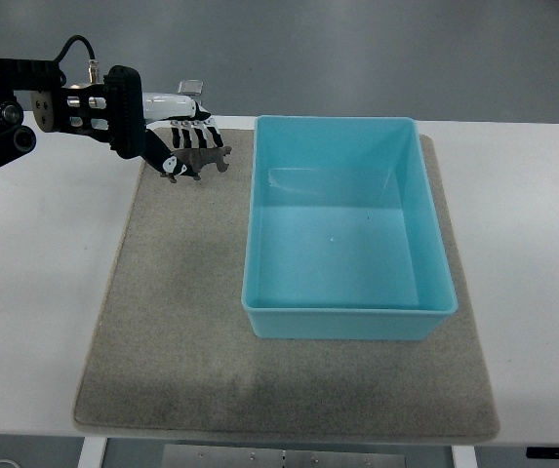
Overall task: Place brown hippo in blue box with left hand
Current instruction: 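Carry the held hippo over the blue box and lower it inside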
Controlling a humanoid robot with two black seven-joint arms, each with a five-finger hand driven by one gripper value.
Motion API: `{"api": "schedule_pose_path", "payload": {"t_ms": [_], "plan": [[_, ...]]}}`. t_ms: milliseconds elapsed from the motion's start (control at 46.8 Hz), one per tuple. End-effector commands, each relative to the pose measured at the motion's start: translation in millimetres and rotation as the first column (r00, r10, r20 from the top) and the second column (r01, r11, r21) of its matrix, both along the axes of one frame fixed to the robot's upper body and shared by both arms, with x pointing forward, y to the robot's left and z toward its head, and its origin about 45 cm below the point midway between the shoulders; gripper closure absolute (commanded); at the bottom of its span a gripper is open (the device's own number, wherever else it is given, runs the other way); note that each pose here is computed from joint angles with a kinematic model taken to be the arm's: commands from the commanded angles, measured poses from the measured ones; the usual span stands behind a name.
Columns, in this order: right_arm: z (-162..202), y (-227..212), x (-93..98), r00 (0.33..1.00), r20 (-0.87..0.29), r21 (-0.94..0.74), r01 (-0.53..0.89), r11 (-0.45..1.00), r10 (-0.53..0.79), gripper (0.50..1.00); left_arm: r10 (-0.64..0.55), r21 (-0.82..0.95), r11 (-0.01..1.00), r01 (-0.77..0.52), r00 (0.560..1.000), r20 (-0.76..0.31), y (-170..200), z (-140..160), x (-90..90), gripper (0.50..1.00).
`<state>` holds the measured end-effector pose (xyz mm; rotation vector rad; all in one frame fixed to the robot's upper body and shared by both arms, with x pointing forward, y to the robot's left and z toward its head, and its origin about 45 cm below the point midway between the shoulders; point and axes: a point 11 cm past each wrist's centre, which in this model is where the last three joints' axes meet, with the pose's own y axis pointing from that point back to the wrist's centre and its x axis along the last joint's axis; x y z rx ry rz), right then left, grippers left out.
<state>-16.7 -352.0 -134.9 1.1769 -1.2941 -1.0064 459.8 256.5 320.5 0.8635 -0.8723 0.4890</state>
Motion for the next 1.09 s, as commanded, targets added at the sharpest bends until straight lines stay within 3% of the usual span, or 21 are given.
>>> {"api": "schedule_pose_path", "payload": {"t_ms": [0,193,278,578,1070], "plan": [[0,0,0.0,1.0,0.0,0.0,0.0,1.0,0.0,0.564,-0.009,-0.017,1.0,0.01,0.999,0.033,-7,16,4.3,1.0],[0,0,0.0,1.0,0.0,0.0,0.0,1.0,0.0,0.564,-0.014,-0.052,0.998,0.019,0.996,0.092,-14,37,9.0,1.0],[0,0,0.0,1.0,0.0,0.0,0.0,1.0,0.0,0.564,-0.053,-0.074,0.995,0.061,0.994,0.099,-37,39,9.1,1.0],[0,0,0.0,1.0,0.0,0.0,0.0,1.0,0.0,0.564,-0.145,-0.112,0.982,0.153,0.986,0.077,-88,26,2.7,1.0],[0,0,0.0,1.0,0.0,0.0,0.0,1.0,0.0,0.564,-0.193,-0.14,0.971,0.196,0.981,0.031,-117,4,-6.2,1.0]]}}
